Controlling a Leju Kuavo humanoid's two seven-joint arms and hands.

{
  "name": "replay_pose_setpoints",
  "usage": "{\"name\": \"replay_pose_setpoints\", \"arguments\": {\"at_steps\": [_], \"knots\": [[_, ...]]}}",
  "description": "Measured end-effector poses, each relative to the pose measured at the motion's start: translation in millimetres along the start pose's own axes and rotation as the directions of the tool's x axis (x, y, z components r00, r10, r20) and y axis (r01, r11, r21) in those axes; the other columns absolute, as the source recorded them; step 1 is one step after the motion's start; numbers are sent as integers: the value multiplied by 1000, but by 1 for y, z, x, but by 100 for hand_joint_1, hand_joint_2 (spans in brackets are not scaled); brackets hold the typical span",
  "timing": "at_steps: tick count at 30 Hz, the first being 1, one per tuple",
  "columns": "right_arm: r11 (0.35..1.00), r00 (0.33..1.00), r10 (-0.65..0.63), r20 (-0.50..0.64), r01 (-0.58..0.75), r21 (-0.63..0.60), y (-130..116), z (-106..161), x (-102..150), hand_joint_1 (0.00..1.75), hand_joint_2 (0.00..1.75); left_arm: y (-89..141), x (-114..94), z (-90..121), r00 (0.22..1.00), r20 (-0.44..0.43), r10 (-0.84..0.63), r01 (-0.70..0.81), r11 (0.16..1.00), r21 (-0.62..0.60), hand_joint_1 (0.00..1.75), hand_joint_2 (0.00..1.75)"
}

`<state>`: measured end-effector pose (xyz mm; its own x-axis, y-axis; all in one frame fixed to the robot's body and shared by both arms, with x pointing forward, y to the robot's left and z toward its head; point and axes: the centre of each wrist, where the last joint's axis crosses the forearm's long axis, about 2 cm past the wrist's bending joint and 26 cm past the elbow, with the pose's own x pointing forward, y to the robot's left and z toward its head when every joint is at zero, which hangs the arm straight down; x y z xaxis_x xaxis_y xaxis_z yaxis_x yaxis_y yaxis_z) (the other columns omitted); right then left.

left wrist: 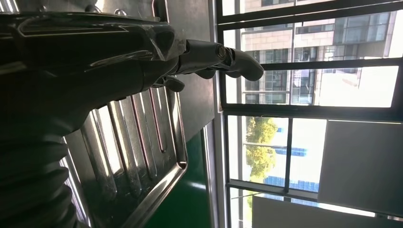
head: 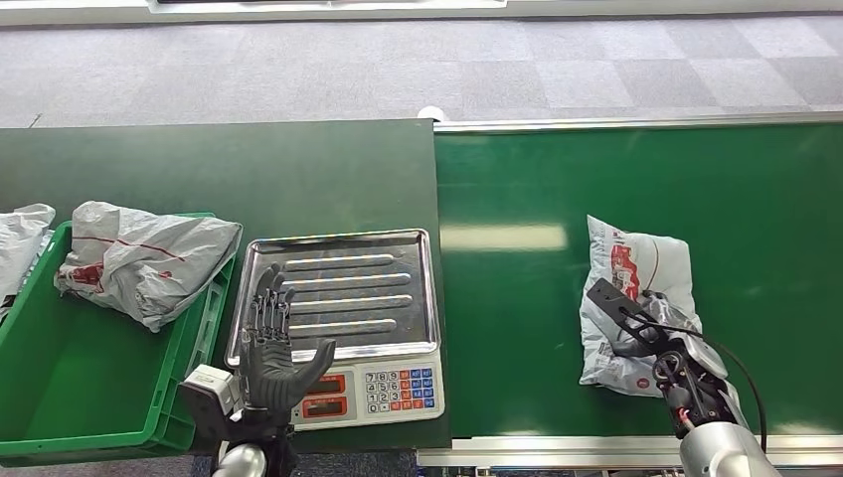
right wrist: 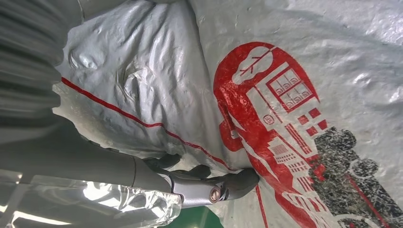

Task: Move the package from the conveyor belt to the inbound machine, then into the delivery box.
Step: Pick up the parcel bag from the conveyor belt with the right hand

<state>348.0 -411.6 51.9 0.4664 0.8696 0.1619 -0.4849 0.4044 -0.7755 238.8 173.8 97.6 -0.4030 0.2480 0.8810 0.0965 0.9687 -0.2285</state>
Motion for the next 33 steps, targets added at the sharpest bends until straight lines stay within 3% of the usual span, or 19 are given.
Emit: {"name": "replay_pose_setpoints", "arguments": {"at_steps": [3, 4, 14, 20, 26, 30, 33], "knots": [[1000, 1000, 2, 3, -2, 11, 0, 0, 0, 168, 175, 1, 0, 0, 1000, -2, -2, 2, 1000, 1, 0, 175], [1000, 1000, 0, 7, 0, 15, 0, 0, 0, 175, 175, 1, -1, 0, 1000, -4, -2, 2, 1000, 2, 0, 175], [1000, 998, -21, 54, 22, -9, -8, -1, 0, 175, 175, 4, -3, 2, 1000, -15, -8, 8, 1000, 17, 0, 175], [972, 972, -95, 217, 137, -189, -12, 0, 10, 175, 175, 5, -1, 9, 1000, -13, -16, 17, 999, 44, 0, 175], [812, 841, -220, 494, 438, -385, -28, 11, 35, 175, 175, 7, 3, 14, 1000, 3, -22, 21, 998, 64, 0, 175], [640, 696, -264, 667, 644, -419, -33, 27, 43, 175, 175, 7, 3, 15, 1000, 12, -23, 22, 998, 65, 0, 175], [582, 640, -232, 733, 695, -422, -36, 41, 47, 175, 175, 7, 3, 14, 999, 22, -24, 23, 998, 65, 0, 175]]}}
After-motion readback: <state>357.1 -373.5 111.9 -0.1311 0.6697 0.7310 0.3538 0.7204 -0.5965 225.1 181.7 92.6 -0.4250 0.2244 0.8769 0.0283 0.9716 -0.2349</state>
